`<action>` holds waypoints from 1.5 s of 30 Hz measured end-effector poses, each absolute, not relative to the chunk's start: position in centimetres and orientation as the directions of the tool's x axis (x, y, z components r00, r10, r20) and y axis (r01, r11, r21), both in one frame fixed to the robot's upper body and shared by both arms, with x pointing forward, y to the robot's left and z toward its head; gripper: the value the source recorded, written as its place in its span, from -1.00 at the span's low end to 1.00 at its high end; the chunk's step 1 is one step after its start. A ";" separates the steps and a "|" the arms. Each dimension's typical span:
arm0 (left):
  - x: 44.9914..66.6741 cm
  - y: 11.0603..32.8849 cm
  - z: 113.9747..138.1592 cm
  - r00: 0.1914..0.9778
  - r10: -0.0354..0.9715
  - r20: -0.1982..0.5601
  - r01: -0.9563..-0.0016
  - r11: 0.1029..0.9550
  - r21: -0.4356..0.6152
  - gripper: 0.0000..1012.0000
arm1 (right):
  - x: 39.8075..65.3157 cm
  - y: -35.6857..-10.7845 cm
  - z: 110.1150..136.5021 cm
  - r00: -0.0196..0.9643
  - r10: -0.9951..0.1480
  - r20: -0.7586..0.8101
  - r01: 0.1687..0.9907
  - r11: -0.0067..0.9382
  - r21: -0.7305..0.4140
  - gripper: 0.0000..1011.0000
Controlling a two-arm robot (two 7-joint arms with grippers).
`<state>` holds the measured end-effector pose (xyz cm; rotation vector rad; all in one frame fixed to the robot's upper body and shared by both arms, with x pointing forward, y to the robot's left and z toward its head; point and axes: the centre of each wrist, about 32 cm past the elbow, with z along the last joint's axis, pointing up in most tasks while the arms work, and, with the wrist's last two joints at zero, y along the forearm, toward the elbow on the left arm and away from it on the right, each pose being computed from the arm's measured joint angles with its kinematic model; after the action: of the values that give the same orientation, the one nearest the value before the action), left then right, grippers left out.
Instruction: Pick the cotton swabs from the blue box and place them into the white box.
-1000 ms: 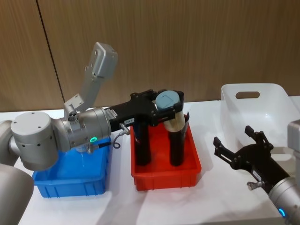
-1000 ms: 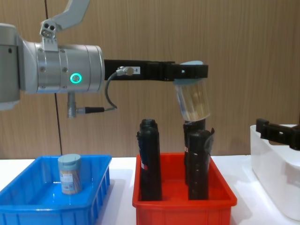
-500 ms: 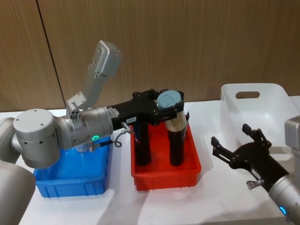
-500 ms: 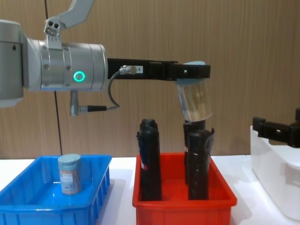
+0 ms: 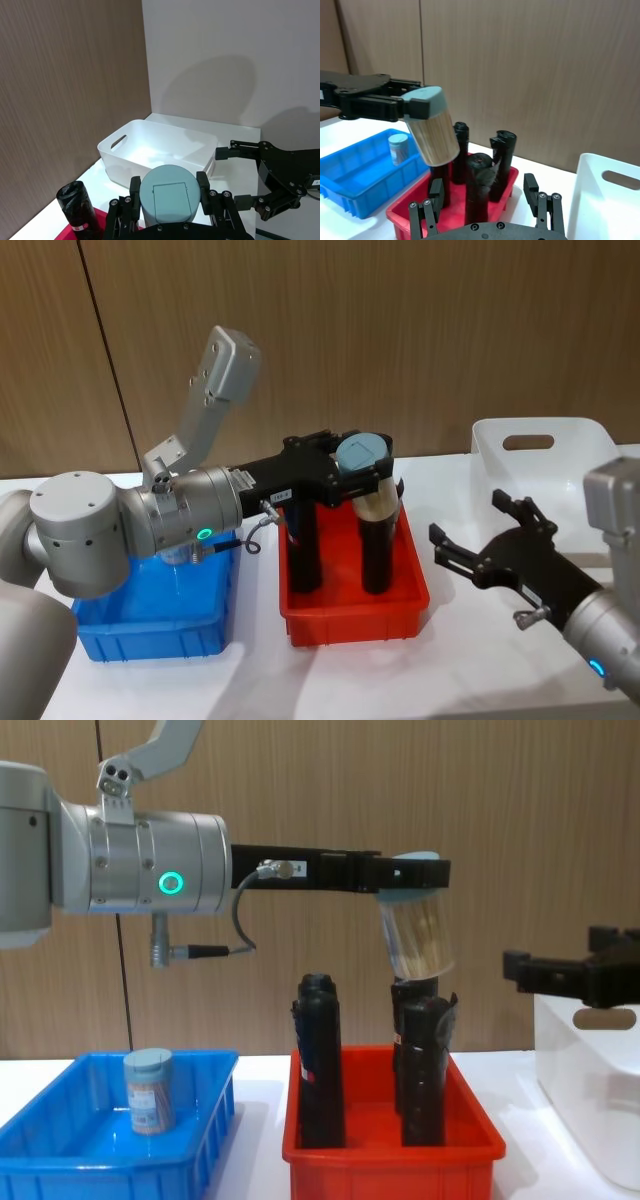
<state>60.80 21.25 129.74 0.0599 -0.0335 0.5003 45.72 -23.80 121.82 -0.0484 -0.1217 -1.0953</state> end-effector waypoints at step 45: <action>60.8 21.2 129.8 0.877 0.478 0.047 -0.480 0.876 0.050 0.33 | 51.1 -21.3 124.0 0.679 -0.731 0.064 0.733 0.680 -0.012 0.98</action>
<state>60.82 21.22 129.79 0.0605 -0.0336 0.4998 51.12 -21.32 124.00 -0.0373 -0.0556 -0.8226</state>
